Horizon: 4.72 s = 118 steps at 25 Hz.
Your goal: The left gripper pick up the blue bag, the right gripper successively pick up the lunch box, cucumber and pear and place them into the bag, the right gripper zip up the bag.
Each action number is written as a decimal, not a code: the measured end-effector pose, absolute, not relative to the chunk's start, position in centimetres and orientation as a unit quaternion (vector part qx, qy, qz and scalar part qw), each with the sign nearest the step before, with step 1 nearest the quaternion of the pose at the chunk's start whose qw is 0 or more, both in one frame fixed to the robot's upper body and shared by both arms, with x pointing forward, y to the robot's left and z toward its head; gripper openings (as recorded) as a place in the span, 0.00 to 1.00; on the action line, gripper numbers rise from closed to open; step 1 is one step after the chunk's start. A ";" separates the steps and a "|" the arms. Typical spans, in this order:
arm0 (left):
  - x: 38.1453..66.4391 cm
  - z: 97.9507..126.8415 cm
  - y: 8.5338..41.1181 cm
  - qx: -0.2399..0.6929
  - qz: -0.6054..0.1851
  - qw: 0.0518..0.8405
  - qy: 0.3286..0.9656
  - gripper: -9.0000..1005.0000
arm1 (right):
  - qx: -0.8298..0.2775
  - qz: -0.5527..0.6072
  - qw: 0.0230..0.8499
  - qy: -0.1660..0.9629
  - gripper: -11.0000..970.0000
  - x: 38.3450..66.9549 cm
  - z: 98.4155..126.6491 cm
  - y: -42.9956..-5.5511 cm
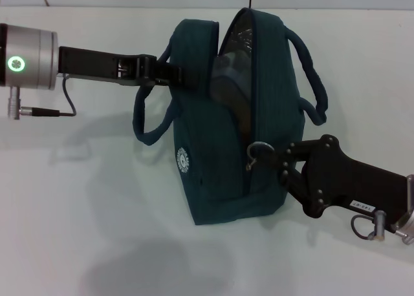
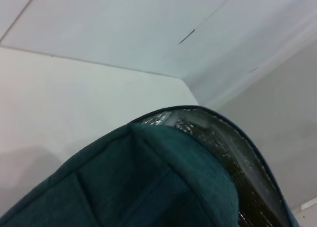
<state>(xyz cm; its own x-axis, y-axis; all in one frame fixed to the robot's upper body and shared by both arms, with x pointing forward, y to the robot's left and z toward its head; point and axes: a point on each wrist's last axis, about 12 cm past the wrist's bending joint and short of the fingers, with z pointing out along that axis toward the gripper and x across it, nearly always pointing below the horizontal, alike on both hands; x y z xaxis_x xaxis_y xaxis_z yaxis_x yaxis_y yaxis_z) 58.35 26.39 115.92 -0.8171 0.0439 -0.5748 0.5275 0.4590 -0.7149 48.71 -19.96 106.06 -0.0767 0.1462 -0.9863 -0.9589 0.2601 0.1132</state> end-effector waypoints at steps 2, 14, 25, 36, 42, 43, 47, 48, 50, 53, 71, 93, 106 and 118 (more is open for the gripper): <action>58.1 115.8 26.6 0.180 -0.494 0.260 0.810 0.25 | -0.369 0.485 0.571 0.550 0.03 48.7 106.1 -20.0; 55.9 114.9 28.5 0.180 -0.521 0.338 0.763 0.53 | -0.362 0.480 0.603 0.524 0.04 49.2 107.2 -20.2; 53.1 113.0 29.5 0.186 -0.541 0.423 0.703 0.80 | -0.327 0.468 0.652 0.498 0.04 52.0 109.5 -20.0; 50.6 111.3 30.8 0.182 -0.529 0.475 0.679 0.79 | -0.397 0.474 0.622 0.480 0.04 55.0 111.7 -15.5; 48.7 109.9 32.1 0.166 -0.506 0.520 0.668 0.79 | -0.424 0.470 0.611 0.475 0.04 55.8 112.3 -13.9; 48.3 109.5 32.3 0.160 -0.500 0.528 0.668 0.79 | -0.425 0.468 0.611 0.476 0.04 56.0 112.4 -13.8; 46.9 108.1 32.7 0.157 -0.479 0.547 0.669 0.79 | -0.427 0.456 0.613 0.484 0.04 56.5 112.4 -13.6; 46.6 107.8 32.6 0.161 -0.474 0.549 0.669 0.79 | -0.428 0.454 0.613 0.485 0.04 56.6 112.5 -13.5; 46.4 107.4 32.4 0.167 -0.472 0.549 0.669 0.79 | -0.430 0.453 0.612 0.485 0.04 56.7 112.5 -13.4; 46.1 106.5 31.4 0.193 -0.469 0.537 0.674 0.79 | -0.432 0.449 0.611 0.488 0.05 56.8 112.5 -13.3; 48.7 106.1 28.7 0.214 -0.469 0.544 0.662 0.74 | -0.434 0.441 0.610 0.495 0.05 57.1 112.4 -13.2; 48.9 105.7 27.7 0.246 -0.468 0.537 0.657 0.07 | -0.422 0.443 0.618 0.494 0.05 57.1 112.5 -13.5; 48.2 105.2 27.6 0.271 -0.471 0.513 0.664 0.07 | -0.403 0.440 0.631 0.495 0.06 57.2 112.7 -14.0; 47.5 105.7 27.8 0.337 -0.500 0.460 0.652 0.07 | -0.361 0.420 0.651 0.519 0.06 58.0 112.4 -15.7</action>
